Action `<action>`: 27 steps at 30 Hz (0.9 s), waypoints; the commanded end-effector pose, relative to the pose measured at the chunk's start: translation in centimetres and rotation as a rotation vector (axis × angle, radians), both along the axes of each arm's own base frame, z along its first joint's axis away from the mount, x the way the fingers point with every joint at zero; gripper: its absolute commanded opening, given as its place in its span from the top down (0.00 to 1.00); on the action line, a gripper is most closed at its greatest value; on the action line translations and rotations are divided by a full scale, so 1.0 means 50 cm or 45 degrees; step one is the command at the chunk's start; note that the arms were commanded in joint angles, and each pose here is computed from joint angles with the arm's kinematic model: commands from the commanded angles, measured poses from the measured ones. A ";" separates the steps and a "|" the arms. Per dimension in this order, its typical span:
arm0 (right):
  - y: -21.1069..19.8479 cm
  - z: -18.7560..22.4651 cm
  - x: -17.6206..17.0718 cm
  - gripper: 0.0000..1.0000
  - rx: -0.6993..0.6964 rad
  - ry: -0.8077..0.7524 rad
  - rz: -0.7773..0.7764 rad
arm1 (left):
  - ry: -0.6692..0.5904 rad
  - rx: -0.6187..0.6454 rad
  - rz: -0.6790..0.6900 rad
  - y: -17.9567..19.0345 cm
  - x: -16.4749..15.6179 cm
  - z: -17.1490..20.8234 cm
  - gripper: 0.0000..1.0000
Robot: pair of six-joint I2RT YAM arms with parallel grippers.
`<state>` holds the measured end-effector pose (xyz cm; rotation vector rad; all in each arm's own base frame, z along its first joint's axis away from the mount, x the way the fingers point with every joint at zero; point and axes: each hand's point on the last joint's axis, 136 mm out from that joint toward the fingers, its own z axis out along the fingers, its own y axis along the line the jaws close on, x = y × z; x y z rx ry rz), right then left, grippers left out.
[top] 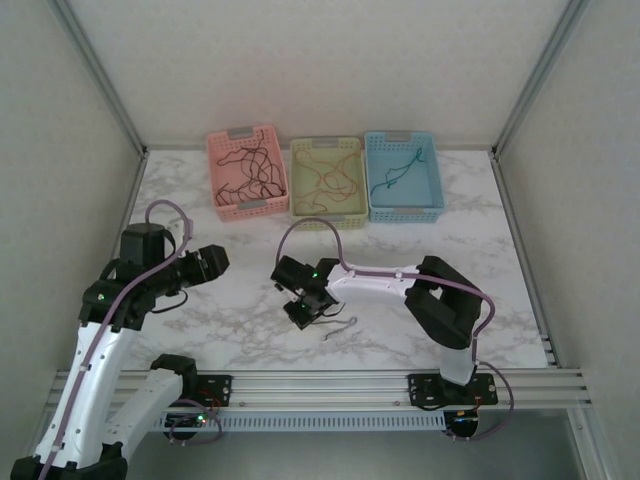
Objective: Untangle the cables
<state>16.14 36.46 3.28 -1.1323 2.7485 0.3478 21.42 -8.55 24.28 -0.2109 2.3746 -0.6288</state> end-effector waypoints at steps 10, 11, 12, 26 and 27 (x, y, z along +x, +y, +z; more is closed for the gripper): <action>0.068 0.247 0.078 1.00 0.349 -0.231 -0.145 | -0.018 -0.045 -0.063 -0.016 -0.019 0.008 0.30; 0.070 0.280 0.085 1.00 0.421 -0.212 -0.189 | -0.028 -0.067 -0.077 -0.022 -0.021 0.014 0.30; 0.070 0.315 0.093 1.00 0.495 -0.186 -0.230 | -0.039 -0.088 -0.089 -0.028 -0.022 0.021 0.30; 0.027 0.727 0.201 1.00 1.438 -0.052 -0.729 | -0.342 -0.490 -0.488 -0.148 -0.049 0.209 0.20; 0.034 0.728 0.205 1.00 1.445 -0.030 -0.735 | -0.350 -0.485 -0.502 -0.152 -0.046 0.215 0.20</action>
